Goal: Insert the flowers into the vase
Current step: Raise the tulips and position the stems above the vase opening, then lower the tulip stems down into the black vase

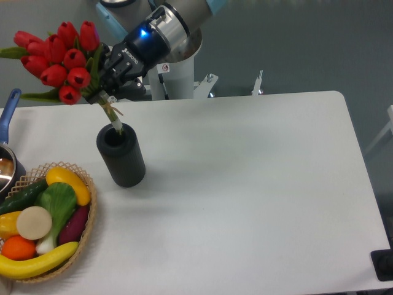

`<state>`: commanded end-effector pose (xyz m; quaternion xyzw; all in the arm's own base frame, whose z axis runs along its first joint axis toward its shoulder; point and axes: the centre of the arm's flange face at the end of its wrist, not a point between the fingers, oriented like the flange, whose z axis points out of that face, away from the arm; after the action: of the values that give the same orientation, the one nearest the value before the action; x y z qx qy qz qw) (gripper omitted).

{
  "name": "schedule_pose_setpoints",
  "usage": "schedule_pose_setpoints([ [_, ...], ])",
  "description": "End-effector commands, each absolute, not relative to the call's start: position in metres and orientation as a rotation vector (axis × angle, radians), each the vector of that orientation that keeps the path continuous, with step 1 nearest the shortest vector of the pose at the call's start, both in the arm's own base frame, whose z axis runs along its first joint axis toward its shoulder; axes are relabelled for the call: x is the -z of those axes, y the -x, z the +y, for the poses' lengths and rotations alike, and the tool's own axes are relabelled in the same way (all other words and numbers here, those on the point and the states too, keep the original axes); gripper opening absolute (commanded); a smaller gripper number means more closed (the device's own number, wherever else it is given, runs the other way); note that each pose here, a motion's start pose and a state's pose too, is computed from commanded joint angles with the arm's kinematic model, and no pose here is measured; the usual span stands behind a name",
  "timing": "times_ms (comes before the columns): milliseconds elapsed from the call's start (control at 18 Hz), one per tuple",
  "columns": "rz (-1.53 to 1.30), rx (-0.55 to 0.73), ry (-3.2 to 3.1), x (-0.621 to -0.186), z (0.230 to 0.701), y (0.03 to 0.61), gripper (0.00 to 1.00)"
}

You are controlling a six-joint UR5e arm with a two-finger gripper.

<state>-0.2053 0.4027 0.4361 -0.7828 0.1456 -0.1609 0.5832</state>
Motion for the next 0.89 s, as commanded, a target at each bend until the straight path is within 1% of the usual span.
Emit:
schedule_pose_setpoints([
  [278,0.349,0.381,1.828,-0.429,0.408,0.212,0.01],
  [889,0.379,0.429,1.844,-0.405,0.424,0.206,0.01],
])
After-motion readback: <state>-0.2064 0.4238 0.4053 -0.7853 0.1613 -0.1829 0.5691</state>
